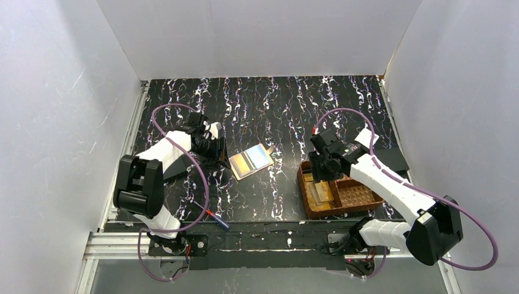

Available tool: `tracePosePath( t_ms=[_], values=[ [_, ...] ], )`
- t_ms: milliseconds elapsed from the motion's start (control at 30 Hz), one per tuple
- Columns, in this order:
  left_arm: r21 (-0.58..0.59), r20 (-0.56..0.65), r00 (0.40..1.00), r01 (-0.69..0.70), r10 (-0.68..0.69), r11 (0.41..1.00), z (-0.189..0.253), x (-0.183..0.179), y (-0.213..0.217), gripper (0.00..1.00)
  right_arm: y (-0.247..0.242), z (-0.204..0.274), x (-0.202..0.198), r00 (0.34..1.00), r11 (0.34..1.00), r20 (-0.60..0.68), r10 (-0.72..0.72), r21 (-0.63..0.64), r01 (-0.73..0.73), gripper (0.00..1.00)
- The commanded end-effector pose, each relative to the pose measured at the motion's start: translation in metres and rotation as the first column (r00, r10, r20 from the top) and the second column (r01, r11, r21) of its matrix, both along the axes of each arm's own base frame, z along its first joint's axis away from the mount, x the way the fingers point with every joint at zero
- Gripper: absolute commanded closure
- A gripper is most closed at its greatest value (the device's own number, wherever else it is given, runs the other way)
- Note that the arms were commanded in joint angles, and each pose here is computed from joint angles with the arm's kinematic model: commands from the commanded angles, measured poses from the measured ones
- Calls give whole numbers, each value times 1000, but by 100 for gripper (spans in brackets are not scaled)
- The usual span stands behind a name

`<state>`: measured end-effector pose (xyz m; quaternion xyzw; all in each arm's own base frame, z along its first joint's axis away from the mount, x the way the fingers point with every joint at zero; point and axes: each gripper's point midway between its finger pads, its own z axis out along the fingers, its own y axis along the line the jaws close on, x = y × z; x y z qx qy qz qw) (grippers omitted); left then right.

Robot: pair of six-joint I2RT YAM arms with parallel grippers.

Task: Put the credit cards into the card holder
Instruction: Insert the credit card into the card holder, then pick up the credit card from the storage box.

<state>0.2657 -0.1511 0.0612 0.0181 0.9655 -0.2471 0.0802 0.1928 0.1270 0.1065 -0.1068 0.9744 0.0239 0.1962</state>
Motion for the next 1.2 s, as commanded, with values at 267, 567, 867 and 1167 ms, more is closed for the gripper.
tracePosePath(
  t_ms=[267,567,867,1167],
  values=[
    [4,90,995,32,-32,999,17,-5,-5,49,7,-31,-6,998,999,-53,-21,27,22,42],
    [-10,97,994,41,-40,999,20,-5,-7,48,5,-53,-12,990,995,-110,-94,12,96,41],
    [-21,97,994,50,-48,999,21,-6,-9,48,5,-70,-20,982,994,-158,-106,13,110,38],
    [-24,86,995,56,-53,998,19,-5,-11,47,20,-69,-19,983,991,-167,-77,92,93,55]
  ],
)
